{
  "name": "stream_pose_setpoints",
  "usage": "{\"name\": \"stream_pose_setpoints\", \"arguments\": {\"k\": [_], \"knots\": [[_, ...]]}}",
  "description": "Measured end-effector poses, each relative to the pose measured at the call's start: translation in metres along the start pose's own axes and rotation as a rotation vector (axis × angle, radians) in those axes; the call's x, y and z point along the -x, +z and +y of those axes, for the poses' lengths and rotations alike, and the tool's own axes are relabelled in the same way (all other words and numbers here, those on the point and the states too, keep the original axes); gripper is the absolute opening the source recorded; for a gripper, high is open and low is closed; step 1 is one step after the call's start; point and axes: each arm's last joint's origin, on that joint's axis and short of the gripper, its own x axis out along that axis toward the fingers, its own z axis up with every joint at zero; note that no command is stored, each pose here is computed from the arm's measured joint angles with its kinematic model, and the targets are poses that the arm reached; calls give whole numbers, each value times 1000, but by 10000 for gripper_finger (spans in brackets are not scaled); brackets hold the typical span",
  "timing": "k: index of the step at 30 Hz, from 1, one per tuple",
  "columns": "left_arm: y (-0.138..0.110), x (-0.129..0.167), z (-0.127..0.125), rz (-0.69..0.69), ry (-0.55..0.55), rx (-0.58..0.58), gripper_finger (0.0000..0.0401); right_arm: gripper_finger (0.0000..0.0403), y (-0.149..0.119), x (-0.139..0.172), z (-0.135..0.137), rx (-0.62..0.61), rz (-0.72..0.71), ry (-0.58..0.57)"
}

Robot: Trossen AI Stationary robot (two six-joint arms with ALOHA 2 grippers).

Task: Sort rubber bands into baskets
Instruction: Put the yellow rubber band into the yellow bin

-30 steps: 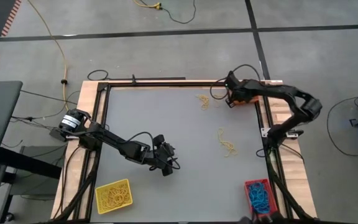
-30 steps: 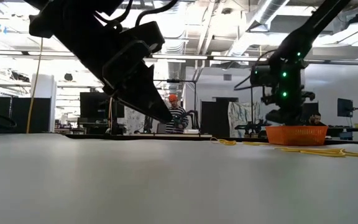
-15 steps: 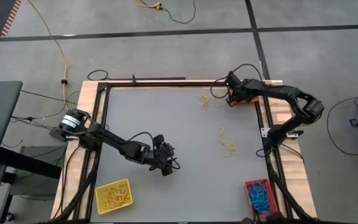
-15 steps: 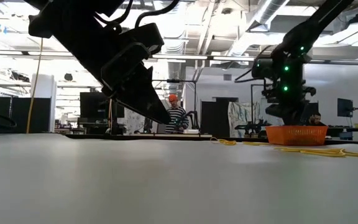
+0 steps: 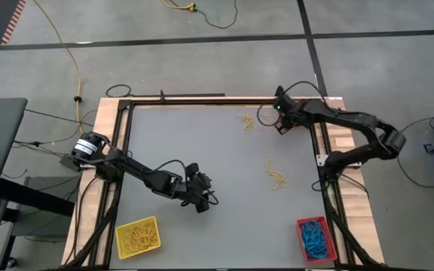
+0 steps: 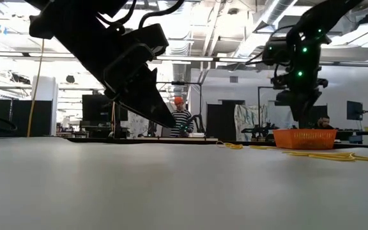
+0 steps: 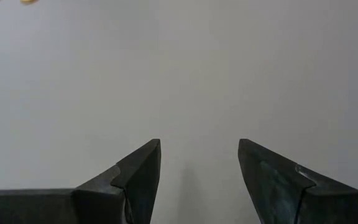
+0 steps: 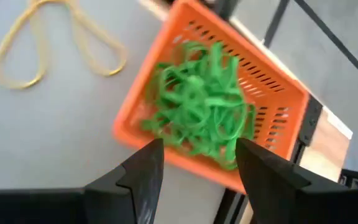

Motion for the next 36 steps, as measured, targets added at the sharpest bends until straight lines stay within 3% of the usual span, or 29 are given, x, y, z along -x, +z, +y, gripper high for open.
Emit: {"name": "stream_pose_setpoints", "arguments": {"k": [7,14,25,27,32,36], "knots": [[-1,2,-4,-2,-10,-19,206,228,-17,22,37,127,30,212],[0,2,-4,-13,-14,-35,206,228,-52,33,87,251,3,443],[5,1,-4,-56,-25,-83,206,227,-110,33,133,258,-88,656],[7,1,-4,-74,-29,-89,206,227,-116,30,136,241,-103,673],[11,0,-2,-97,-35,-95,206,219,-121,19,139,216,-116,558],[12,-2,0,-90,-43,-101,206,184,-122,13,147,232,-119,542]]}}
